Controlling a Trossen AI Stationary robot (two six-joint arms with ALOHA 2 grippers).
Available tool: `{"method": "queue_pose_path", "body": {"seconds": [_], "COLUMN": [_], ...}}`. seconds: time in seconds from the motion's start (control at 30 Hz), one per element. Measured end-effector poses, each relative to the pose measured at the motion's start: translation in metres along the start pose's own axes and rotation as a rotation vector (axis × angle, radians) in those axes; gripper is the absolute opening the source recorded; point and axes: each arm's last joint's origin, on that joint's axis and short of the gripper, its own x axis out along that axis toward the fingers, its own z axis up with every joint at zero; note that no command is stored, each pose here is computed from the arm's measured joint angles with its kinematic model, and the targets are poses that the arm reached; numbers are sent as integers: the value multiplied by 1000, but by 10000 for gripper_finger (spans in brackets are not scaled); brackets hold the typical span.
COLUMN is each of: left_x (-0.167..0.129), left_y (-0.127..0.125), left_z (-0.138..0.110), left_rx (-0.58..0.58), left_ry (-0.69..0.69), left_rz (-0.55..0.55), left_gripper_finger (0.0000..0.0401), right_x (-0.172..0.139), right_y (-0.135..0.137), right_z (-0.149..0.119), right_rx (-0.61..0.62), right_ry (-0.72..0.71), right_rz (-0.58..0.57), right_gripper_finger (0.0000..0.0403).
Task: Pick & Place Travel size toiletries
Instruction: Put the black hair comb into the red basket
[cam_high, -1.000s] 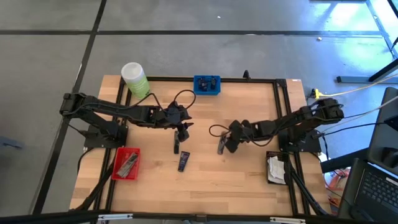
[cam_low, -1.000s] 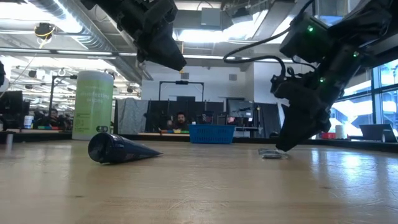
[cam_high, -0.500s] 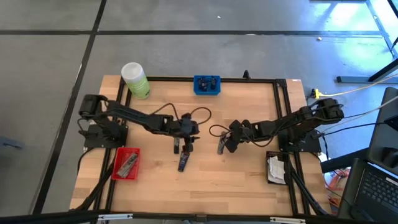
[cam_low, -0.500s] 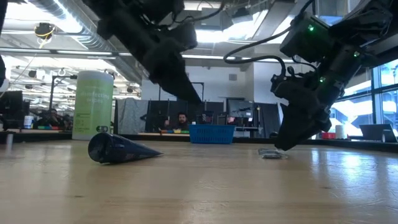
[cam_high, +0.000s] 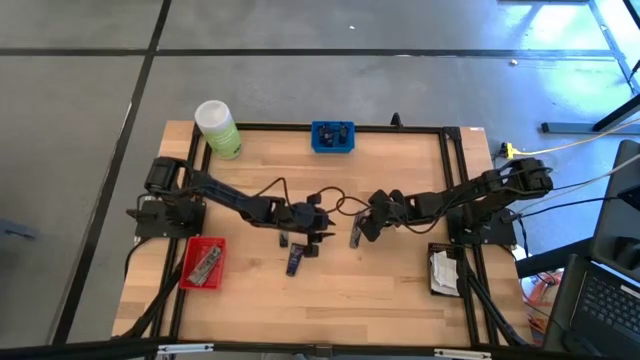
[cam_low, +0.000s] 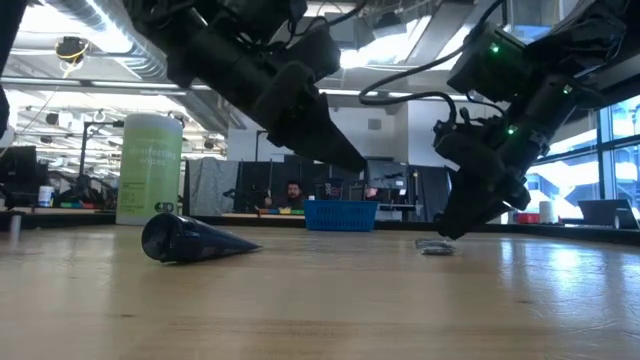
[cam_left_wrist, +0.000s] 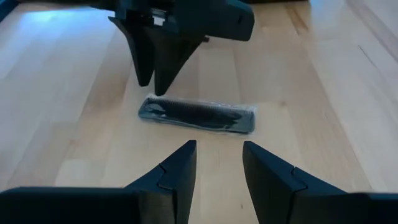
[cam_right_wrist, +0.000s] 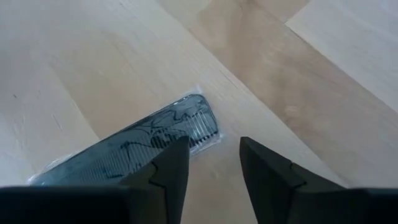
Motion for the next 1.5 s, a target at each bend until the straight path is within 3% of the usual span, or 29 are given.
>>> {"method": "queue_pose_path", "body": {"seconds": [0.53, 0.87, 0.97, 1.23, 1.5], "left_x": [15, 13, 13, 14, 13], "left_y": [-9, -22, -20, -13, -19], "left_z": [-14, -16, -19, -26, -26], "left_rx": [7, 37, -31, -355, -376], "left_ry": [13, 39, 62, 141, 142], "left_rz": [-19, -34, -18, 22, 0], "left_gripper_finger": [127, 127, 127, 127, 127], "right_x": [24, 23, 23, 22, 23], "right_y": [17, 28, 31, 31, 30], "right_z": [-1, 0, 2, 4, 3], "right_rx": [23, -8, -28, -33, -31], "right_ry": [-48, -34, -31, -37, -32], "right_rz": [142, 218, 232, 228, 202], "right_gripper_finger": [158, 156, 152, 148, 154]}}
